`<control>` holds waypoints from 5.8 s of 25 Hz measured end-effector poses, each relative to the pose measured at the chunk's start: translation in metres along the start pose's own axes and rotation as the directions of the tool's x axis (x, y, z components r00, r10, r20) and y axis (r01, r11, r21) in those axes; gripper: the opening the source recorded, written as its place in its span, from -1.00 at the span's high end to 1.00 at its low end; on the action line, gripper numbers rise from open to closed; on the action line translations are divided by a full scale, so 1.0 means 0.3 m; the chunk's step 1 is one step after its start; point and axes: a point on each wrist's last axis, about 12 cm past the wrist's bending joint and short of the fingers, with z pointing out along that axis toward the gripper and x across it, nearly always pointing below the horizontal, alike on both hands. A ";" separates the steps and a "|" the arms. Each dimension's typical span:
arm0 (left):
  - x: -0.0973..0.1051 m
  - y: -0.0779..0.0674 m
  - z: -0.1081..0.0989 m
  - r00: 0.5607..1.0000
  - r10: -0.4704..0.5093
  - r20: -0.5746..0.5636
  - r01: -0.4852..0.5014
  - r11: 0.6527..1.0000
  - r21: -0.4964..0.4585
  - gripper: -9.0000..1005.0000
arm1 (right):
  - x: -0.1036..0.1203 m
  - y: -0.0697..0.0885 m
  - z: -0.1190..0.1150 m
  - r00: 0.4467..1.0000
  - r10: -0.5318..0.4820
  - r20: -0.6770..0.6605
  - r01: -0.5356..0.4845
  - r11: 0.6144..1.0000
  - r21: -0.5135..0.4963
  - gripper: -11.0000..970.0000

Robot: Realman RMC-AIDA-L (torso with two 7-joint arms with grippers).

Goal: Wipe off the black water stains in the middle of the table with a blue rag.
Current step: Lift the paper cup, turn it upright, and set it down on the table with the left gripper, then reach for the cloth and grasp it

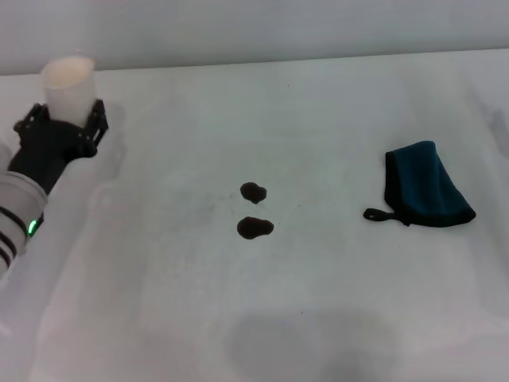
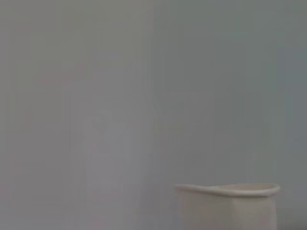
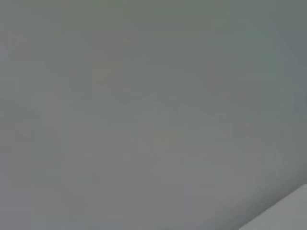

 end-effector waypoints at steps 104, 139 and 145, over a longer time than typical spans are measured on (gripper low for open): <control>0.166 0.035 -0.369 0.990 -0.105 0.094 0.118 0.981 -0.151 -0.76 | -0.167 0.557 0.134 0.270 -0.557 -0.786 0.429 0.800 -0.420 -0.57; 0.158 0.052 -0.354 0.989 -0.116 0.097 0.128 0.983 -0.132 -0.76 | -0.096 0.462 0.182 0.249 -0.524 -0.815 0.493 0.793 -0.359 -0.33; 0.153 0.052 -0.346 0.988 -0.114 0.100 0.127 0.984 -0.129 -0.76 | -0.101 0.450 0.188 0.262 -0.512 -0.818 0.492 0.800 -0.343 0.15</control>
